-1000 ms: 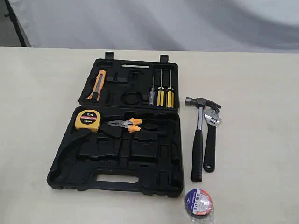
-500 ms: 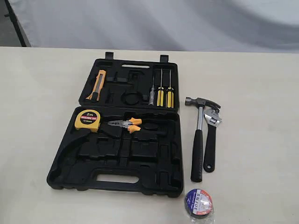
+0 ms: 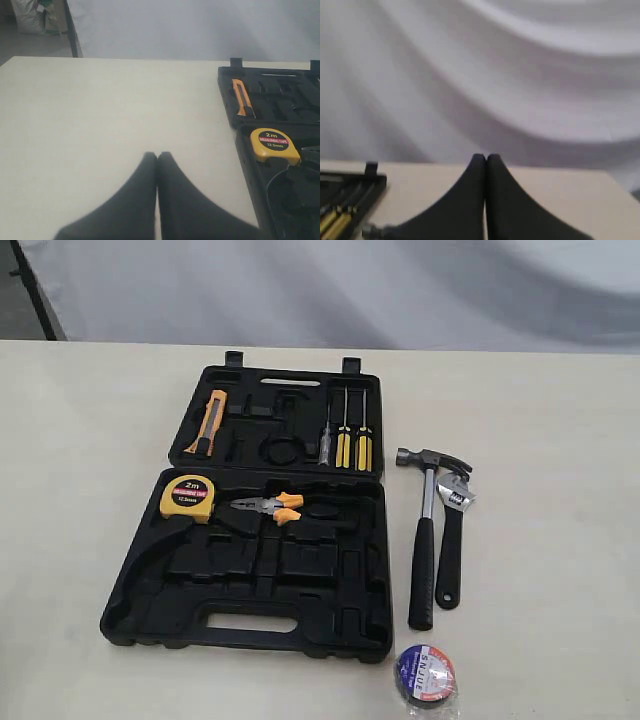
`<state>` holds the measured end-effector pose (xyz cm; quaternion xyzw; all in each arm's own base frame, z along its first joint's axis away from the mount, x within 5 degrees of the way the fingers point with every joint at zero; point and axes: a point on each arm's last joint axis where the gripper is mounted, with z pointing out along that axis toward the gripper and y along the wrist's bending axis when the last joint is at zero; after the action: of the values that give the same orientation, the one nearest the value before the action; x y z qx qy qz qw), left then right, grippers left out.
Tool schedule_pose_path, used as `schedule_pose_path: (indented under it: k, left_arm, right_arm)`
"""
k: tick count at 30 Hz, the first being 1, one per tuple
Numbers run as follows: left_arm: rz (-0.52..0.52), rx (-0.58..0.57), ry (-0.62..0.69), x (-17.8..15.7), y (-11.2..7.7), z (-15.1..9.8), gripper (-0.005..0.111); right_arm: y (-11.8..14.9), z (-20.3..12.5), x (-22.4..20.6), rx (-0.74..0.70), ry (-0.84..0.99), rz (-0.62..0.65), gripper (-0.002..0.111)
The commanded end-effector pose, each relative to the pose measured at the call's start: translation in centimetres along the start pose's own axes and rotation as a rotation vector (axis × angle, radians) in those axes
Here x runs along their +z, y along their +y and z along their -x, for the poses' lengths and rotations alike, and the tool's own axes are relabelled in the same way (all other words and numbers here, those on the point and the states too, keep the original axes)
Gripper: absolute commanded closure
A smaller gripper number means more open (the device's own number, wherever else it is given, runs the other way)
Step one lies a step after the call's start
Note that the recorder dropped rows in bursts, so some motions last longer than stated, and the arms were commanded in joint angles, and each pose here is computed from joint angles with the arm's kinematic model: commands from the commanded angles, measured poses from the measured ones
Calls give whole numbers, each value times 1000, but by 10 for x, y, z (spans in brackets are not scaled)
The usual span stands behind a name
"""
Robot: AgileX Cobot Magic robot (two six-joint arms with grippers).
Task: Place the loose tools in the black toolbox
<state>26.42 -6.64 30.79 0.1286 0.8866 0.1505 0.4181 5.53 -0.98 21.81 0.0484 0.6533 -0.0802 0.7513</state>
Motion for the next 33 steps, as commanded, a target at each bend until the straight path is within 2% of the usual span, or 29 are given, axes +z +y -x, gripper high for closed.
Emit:
schedule_pose_path:
  k: [1,10,12,13,16,18,22,24,27,31,33]
  left_arm:
    - [-14,-22,-7,-1,0,-2,105]
    - [-14,-22,-7,-1,0,-2,105]
    - [-14,-22,-7,-1,0,-2,105]
    - [-14,-22,-7,-1,0,-2,105]
    - [-14,-22,-7,-1,0,-2,105]
    - [-14,-22,-7,-1,0,-2,105]
    - [-14,-22,-7,-1,0,-2,105]
    - [-14,-22,-7,-1,0,-2,105]
    - [-14,-22,-7,-1,0,-2,105]
    - [-14,-22,-7,-1,0,-2,105]
    - [-14,-22,-7,-1,0,-2,105]
  right_arm:
    - [2,19,-3,-13,-211,19,109]
    - [4,31,-6,-18,-344,34,109]
    - [2,31,-6,25,-345,23,109]
    - [-2,38,-4,120,-201,-7,109]
    - [-3,61,0,62,128,-20,109]
    - [-4,83,5,44,258,-20,109]
    - [1,109,38,114,539,42,109]
    - [7,103,56,164,632,81,109]
    - [20,76,75,257,835,159,109]
    - [40,34,91,178,1218,292,109]
    - [52,17,98,140,1330,342,109]
